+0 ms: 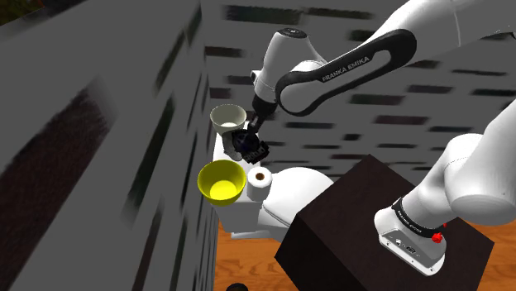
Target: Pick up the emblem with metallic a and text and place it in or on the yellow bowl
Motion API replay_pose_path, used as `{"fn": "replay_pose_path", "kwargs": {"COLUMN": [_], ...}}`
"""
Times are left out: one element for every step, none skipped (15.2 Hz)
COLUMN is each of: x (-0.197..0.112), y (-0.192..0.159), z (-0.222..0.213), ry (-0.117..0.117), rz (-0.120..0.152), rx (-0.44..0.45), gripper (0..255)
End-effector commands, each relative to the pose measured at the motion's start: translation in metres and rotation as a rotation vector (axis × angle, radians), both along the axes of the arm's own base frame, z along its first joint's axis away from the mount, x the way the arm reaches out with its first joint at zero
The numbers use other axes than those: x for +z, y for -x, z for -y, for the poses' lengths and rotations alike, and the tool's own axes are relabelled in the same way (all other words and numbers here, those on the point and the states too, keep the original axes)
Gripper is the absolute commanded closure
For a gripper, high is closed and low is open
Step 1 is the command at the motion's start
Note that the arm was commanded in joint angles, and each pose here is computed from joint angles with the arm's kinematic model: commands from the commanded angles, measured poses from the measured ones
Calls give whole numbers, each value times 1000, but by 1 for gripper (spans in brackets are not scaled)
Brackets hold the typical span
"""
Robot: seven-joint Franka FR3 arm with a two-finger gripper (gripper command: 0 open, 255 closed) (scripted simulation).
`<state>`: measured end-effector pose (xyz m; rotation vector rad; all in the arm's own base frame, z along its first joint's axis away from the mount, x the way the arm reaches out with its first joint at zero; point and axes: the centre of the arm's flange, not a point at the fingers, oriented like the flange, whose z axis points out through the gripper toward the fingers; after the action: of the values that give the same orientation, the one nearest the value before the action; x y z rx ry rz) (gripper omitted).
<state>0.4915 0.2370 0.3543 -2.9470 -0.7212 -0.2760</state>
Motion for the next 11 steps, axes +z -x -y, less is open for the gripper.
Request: {"fn": "replay_pose_path", "kwargs": {"x": [9,12,15,18,21,24,19,13,8,3,-3], "y": [6,10,14,18,22,24,24,24,24,24,24], "z": [-23,-35,-47,-59,-72,-81,-81,-81,-81,-81,-81], "ry": [0,0,0,0,0,0,0,0,0,0,0], "rz": [0,0,0,0,0,0,0,0,0,0,0], "rx": [-2,-2,-2,-2,-2,-2,-2,-2,-2,-2,-2], "gripper": [255,255,255,255,255,255,255,255,255,255,255]}}
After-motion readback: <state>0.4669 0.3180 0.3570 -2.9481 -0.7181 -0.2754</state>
